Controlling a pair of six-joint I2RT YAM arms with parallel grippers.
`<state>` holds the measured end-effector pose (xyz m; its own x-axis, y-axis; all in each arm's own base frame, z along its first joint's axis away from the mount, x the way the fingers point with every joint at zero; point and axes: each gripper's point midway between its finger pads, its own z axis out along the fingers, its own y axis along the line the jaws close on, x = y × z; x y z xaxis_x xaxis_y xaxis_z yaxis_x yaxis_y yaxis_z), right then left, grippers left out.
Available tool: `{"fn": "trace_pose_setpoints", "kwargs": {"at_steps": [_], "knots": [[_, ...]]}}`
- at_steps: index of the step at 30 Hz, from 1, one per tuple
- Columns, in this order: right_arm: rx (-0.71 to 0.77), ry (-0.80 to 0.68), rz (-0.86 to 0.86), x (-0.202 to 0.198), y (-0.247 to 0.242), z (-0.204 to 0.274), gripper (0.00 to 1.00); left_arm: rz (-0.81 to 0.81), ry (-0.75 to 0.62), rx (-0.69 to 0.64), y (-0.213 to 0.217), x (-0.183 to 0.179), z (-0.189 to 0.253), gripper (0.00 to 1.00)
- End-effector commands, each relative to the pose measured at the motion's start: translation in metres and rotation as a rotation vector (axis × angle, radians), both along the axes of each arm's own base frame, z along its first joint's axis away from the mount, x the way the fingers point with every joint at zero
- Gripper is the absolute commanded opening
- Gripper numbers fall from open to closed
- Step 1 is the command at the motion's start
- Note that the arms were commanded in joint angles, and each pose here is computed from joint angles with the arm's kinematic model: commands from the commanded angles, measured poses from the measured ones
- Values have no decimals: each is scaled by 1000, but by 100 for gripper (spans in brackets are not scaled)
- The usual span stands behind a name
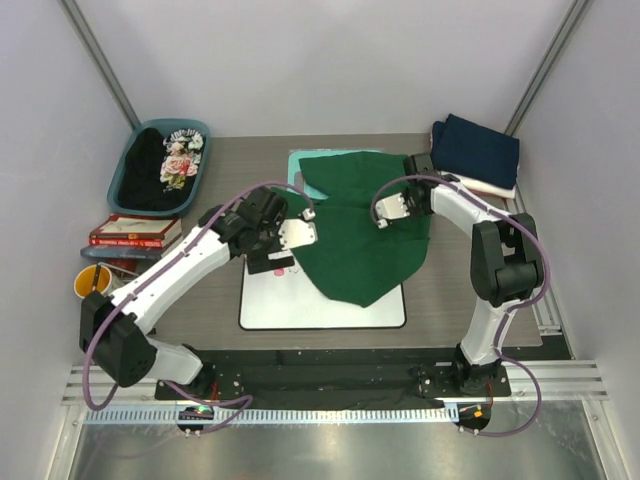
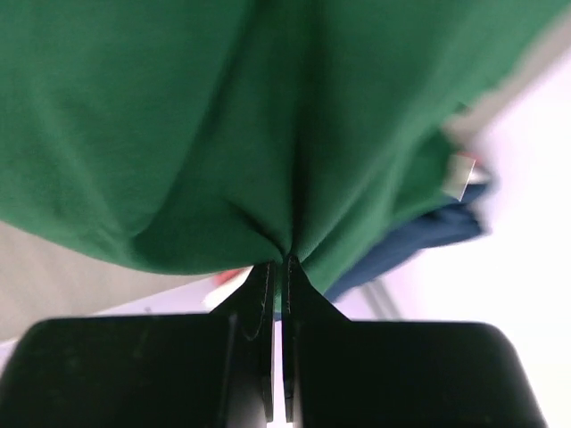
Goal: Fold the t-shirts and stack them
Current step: Flatten out the tshirt
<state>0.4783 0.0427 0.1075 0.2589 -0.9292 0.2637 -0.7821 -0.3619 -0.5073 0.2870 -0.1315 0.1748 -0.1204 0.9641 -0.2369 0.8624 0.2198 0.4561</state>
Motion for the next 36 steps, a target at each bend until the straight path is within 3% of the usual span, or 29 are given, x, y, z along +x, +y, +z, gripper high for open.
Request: {"fn": "trace_pose_setpoints", "kwargs": {"at_steps": [1,3,5,7,9,11,14,24,30,36], "knots": [[-145,102,-72,-30,-30,-17,1,-142,4,-120,-55,5,0,100],[-136,96,-110,-27,-33,-18,36,-197,11,-145,-73,2,-5,100],[-73,70,-168,-18,-31,-12,60,-244,44,-192,-93,-1,-14,100],[-8,94,-208,-19,-29,-8,66,-295,92,-250,-116,-10,-19,100],[160,137,-278,-20,-13,2,72,-318,130,-301,-134,-19,-18,100],[385,187,-345,-18,8,14,73,-362,179,-342,-151,-29,-23,100],[570,299,-400,-33,25,16,75,-418,206,-365,-173,-44,-31,100],[995,302,-778,-11,10,33,77,-442,292,-398,-201,-64,-57,100],[1176,240,-854,11,2,66,77,-366,251,-346,-204,-68,-90,100],[1256,239,-843,-3,12,94,77,-360,179,-285,-206,-68,-112,100]]}}
